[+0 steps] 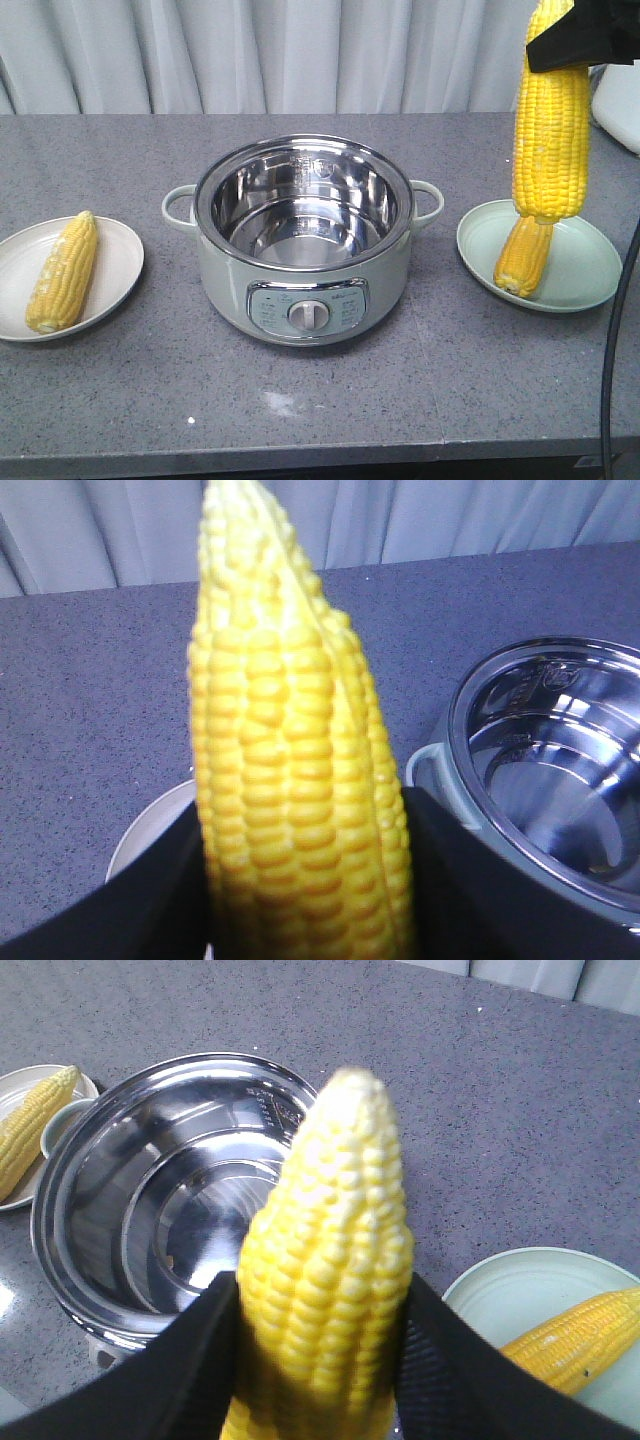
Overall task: Distribute corn equally
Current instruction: 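Drive the base to the counter with the empty cream and green plates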
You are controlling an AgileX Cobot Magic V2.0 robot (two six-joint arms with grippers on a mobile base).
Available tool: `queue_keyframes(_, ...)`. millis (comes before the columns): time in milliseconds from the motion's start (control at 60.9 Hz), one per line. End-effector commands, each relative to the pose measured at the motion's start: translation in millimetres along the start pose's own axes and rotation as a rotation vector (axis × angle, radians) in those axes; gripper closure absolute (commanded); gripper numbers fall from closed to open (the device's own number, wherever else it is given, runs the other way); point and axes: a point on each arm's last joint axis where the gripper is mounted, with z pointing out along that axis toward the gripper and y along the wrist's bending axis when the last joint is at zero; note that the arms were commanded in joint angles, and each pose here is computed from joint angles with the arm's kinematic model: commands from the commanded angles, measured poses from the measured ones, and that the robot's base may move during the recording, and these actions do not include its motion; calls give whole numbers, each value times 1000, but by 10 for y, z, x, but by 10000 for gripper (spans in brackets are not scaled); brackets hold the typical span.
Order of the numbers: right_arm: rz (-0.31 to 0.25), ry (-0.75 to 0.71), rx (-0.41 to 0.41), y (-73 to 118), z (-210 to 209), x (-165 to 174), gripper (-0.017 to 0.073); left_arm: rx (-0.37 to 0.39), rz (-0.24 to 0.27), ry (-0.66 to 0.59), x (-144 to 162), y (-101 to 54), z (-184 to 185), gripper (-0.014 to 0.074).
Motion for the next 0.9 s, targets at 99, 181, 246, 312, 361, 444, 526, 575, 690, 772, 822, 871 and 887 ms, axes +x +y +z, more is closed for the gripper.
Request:
queue_keyframes(99, -28, -60, -9, 117, -193, -46, 373, 1, -13, -107, -106, -1, -110, 538)
queue_keyframes(181, -28, -60, -9, 117, -193, -46, 373, 1, -13, -107, -106, -1, -110, 538)
queue_keyframes(246, -28, -60, -9, 117, -193, -46, 373, 1, -13, -107, -106, -1, -110, 538)
queue_keyframes(312, -28, -60, -9, 117, -193, -46, 373, 1, -13, -107, -106, -1, -110, 538)
queue_keyframes(361, -28, -60, -9, 117, -193, -46, 373, 1, -13, -107, -106, -1, -110, 538)
queue_keyframes(444, -28, -60, -9, 117, -193, -46, 373, 1, -13, -107, -106, -1, -110, 538)
queue_keyframes(526, -28, -60, -9, 117, -193, -46, 373, 1, -13, -107, -106, -1, -110, 538)
queue_keyframes(575, -28, -60, -9, 117, -193, -46, 373, 1, -13, -107, -106, -1, -110, 538)
queue_keyframes(690, -28, -60, -9, 117, -193, -46, 373, 1, -13, -107, -106, -1, -110, 538)
queue_keyframes(772, -28, -60, -9, 117, -193, -46, 373, 1, -13, -107, -106, -1, -110, 538)
queue_keyframes(822, -28, -60, -9, 117, -193, -46, 373, 1, -13, -107, -106, -1, -110, 538)
queue_keyframes(871, -28, -60, -9, 117, -193, -46, 373, 1, -13, -107, -106, -1, -110, 538)
queue_keyframes(887, -28, -60, -9, 117, -193, -46, 373, 1, -13, -107, -106, -1, -110, 538)
